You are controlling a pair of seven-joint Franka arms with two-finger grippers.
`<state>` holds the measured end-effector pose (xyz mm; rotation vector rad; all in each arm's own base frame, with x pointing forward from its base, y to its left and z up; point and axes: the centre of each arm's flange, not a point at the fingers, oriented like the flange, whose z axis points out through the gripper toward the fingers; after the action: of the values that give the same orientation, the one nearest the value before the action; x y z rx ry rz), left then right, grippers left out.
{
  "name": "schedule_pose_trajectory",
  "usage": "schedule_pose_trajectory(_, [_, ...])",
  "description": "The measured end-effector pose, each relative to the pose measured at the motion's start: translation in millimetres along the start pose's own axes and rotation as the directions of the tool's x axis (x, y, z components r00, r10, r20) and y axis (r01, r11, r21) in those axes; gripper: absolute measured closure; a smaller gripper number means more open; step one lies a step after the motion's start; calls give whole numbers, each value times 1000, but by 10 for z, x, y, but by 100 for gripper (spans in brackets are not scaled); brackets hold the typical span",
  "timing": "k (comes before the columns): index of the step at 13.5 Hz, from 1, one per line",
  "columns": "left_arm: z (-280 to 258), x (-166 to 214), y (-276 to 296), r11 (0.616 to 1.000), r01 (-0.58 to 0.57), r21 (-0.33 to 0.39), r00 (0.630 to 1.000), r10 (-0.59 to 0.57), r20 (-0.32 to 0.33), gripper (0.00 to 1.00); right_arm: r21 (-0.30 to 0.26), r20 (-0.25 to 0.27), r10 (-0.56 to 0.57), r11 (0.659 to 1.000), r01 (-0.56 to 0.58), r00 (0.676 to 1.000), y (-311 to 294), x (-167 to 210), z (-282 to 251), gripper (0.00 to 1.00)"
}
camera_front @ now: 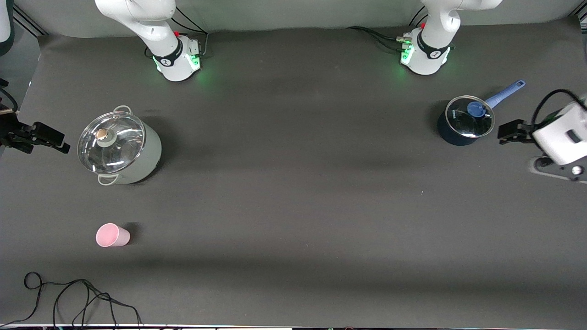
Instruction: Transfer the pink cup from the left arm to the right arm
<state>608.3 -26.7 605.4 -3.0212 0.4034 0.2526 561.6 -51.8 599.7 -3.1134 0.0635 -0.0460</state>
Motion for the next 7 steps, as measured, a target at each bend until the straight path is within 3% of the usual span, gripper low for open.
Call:
schedule_pose_trajectory(3, [172, -147, -216, 1000, 9, -19, 995, -10, -100, 0, 2, 36, -38, 999, 38, 999, -13, -46, 12, 0])
schedule_pose_trajectory(7, [361, -327, -104, 999, -20, -36, 989, 15, -149, 0, -23, 53, -54, 998, 55, 997, 12, -71, -9, 0])
